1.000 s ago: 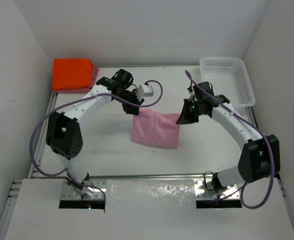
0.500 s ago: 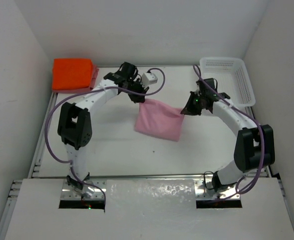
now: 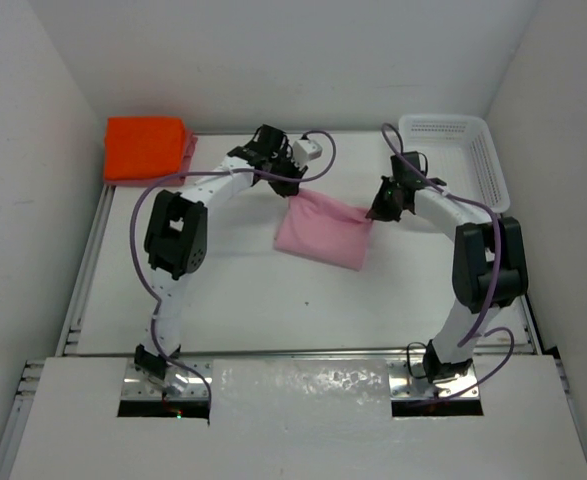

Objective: Fold and stack the t-shirts
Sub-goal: Grab one side of the 2/3 rectangular tshirt with both arms

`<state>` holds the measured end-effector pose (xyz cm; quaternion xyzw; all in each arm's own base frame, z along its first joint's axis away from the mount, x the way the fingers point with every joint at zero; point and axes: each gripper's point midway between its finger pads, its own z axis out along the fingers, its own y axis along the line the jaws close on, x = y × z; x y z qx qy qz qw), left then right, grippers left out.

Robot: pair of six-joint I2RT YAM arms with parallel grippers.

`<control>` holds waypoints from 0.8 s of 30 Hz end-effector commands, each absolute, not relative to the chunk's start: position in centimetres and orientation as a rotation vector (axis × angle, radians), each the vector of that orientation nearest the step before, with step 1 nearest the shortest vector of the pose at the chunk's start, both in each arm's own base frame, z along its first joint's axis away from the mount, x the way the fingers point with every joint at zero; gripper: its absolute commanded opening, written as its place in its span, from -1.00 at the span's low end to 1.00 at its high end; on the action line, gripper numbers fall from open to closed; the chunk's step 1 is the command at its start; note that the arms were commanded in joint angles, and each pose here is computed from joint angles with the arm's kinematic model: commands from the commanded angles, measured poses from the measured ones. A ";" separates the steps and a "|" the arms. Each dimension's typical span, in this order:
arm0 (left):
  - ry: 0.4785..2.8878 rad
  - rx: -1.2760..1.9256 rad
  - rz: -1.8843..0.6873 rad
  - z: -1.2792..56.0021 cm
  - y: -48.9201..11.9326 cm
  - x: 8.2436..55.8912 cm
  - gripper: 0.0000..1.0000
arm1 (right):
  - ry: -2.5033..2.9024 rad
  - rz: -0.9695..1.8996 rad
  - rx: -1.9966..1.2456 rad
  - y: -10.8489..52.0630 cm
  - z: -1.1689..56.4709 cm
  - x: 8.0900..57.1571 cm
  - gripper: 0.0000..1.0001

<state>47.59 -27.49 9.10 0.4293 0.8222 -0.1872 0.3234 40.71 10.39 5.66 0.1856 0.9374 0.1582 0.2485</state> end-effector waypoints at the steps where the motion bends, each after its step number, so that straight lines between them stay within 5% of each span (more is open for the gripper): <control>1: 2.016 1.004 -0.426 12.8 -28.2 52.6 -0.81 | 2.417 0.320 0.559 8.2 7.6 43.9 -0.98; 5: 2.050 0.956 -0.385 11.0 -28.1 54.2 -0.55 | 2.406 0.285 0.536 7.7 7.0 46.2 -0.58; 11: 2.055 0.850 -0.235 10.1 -26.6 57.2 -0.07 | 2.339 0.116 0.379 5.9 10.2 51.3 -0.28; 17: 2.030 0.587 -0.242 17.0 -23.5 60.6 0.08 | 2.265 0.036 0.206 5.7 15.9 51.2 -0.22; 21: 2.002 0.630 -0.370 21.4 -23.2 57.4 0.06 | 2.309 0.119 0.124 7.2 16.1 47.5 -0.61; 24: 2.086 0.793 -0.685 18.4 -26.6 50.5 -0.05 | 2.418 0.279 0.115 10.1 12.5 44.0 -1.00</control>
